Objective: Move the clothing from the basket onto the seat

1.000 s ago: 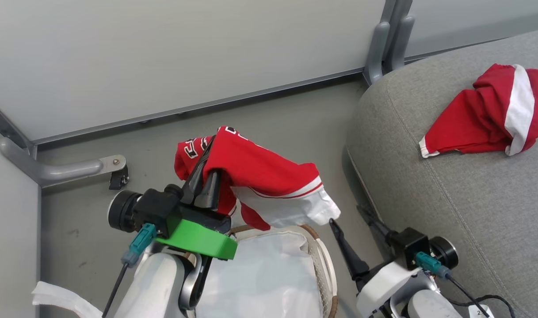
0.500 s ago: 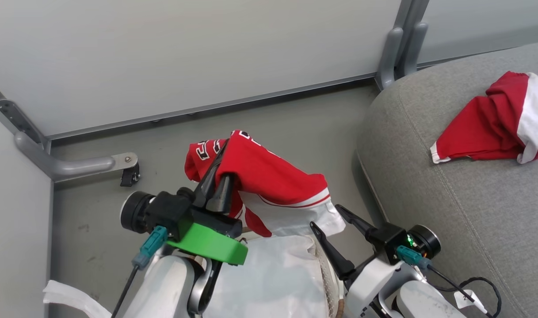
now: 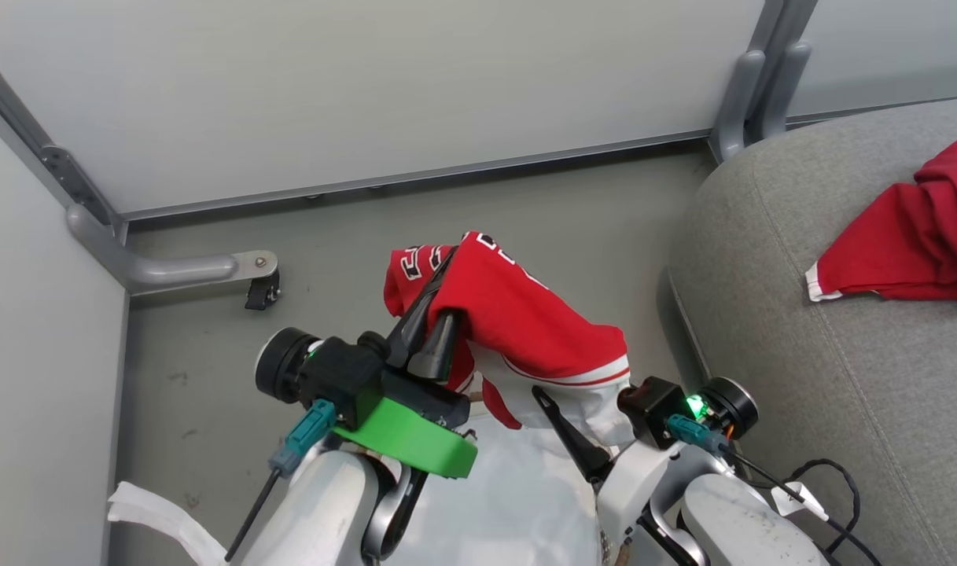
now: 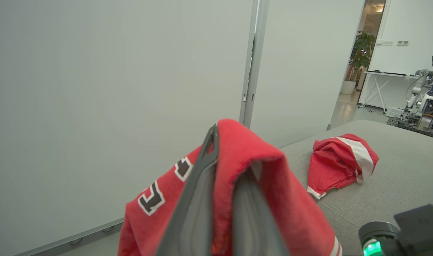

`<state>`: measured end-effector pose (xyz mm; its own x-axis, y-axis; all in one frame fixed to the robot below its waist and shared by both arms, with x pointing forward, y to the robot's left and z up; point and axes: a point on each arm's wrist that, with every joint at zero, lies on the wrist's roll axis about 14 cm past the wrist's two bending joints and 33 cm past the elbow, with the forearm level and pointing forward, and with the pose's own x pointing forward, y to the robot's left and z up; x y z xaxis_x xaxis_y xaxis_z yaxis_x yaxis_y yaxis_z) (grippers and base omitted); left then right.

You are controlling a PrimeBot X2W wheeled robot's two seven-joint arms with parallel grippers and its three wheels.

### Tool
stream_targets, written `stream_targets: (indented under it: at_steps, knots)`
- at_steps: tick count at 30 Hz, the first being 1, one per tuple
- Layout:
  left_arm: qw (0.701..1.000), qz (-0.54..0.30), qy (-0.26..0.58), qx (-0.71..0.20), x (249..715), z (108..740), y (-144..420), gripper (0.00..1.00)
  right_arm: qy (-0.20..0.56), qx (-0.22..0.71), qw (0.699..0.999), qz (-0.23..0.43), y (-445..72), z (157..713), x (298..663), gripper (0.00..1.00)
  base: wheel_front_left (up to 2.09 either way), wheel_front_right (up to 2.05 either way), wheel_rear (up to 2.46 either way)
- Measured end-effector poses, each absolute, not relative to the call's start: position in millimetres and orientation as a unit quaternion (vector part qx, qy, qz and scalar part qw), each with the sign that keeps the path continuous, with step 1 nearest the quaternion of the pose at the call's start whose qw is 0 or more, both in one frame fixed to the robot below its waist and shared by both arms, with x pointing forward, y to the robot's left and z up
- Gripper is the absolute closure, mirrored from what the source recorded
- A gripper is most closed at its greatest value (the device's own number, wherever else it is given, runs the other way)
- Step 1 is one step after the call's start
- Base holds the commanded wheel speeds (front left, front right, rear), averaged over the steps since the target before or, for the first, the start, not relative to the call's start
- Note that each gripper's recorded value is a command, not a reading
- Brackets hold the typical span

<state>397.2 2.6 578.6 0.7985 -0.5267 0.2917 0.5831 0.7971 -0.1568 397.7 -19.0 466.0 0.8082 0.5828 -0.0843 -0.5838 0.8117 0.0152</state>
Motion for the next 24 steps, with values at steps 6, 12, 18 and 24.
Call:
stream_targets:
  at_steps: [6, 12, 18, 24]
  knots:
    - [0.939, -0.299, -0.116, -0.123, 394.4, 578.4, 0.9, 1.00, 0.049, 0.005, 0.948, 0.315, -7.5, 463.2, 401.2, 1.00, 0.00, 0.00, 0.00]
    - [0.939, -0.301, -0.116, -0.123, 394.0, 578.9, 0.8, 1.00, 0.053, 0.012, 0.946, 0.319, -1.5, 460.9, 402.3, 1.00, 0.00, 0.00, 0.00]
    - [0.939, -0.301, -0.115, -0.123, 394.8, 578.5, 0.3, 1.00, 0.053, 0.014, 0.947, 0.318, -1.9, 460.8, 402.7, 1.00, 0.00, 0.00, 0.00]
    - [0.938, -0.303, -0.116, -0.124, 394.9, 578.8, -1.4, 1.00, 0.052, 0.018, 0.948, 0.313, -4.3, 462.0, 403.2, 1.00, 0.00, 0.00, 0.00]
